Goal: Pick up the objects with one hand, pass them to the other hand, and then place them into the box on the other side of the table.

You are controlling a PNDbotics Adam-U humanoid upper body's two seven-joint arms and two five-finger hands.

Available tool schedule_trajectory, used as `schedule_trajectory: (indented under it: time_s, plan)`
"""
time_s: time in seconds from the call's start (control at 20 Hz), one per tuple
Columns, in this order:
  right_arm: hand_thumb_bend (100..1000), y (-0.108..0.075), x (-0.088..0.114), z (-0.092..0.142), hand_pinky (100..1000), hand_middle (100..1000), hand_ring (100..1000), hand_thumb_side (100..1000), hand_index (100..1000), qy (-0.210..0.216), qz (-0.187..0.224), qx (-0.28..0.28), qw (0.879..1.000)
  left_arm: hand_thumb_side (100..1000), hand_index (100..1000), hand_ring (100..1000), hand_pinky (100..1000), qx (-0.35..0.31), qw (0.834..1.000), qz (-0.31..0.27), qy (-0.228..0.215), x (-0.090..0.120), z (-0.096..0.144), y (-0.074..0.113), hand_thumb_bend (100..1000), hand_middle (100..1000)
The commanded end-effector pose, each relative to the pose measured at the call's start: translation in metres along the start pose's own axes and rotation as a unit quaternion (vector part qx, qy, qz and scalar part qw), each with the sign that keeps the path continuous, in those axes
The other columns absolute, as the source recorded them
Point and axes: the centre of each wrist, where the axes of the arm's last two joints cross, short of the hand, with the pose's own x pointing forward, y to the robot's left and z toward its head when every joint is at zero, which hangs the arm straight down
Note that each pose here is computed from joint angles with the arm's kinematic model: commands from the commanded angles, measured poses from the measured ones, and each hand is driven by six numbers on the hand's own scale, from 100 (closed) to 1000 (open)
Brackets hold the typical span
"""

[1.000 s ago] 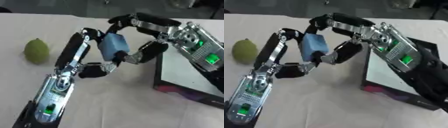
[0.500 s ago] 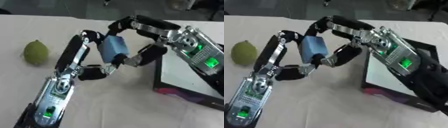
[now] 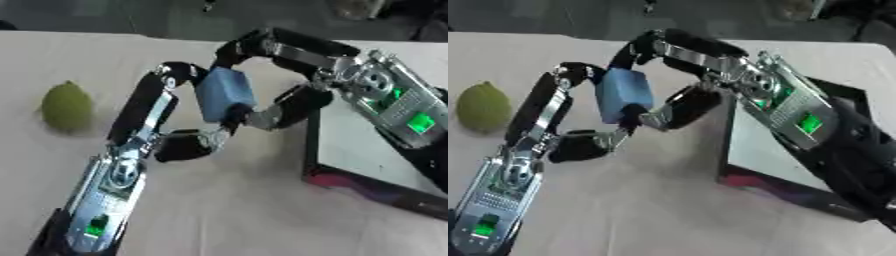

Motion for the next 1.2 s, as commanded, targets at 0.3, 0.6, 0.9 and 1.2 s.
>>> schedule_trajectory:
  time_s: [0.3, 0.6, 0.9, 1.2]
  plan:
    - [122, -0.013, 0.007, 0.004, 868, 505, 925, 157, 610, -0.003, 0.012, -0.009, 1.000, 603, 808, 763, 858, 0.020, 1.000, -0.006, 0.015, 0.003, -0.003, 0.003, 480, 657]
    - [124, -0.016, 0.003, 0.012, 867, 503, 921, 144, 609, 0.007, 0.009, -0.022, 1.000, 598, 805, 762, 857, 0.024, 0.999, -0.011, 0.042, -0.009, 0.004, 0.003, 479, 654]
    - [121, -0.019, -0.006, 0.027, 870, 506, 921, 137, 612, 0.039, 0.002, -0.047, 0.998, 580, 802, 759, 852, 0.035, 0.997, -0.019, 0.066, -0.021, 0.012, 0.007, 471, 648]
    - [121, -0.022, -0.017, 0.048, 870, 510, 921, 128, 615, 0.081, -0.005, -0.079, 0.994, 579, 797, 756, 851, 0.047, 0.994, -0.024, 0.092, -0.033, 0.023, 0.012, 470, 645]
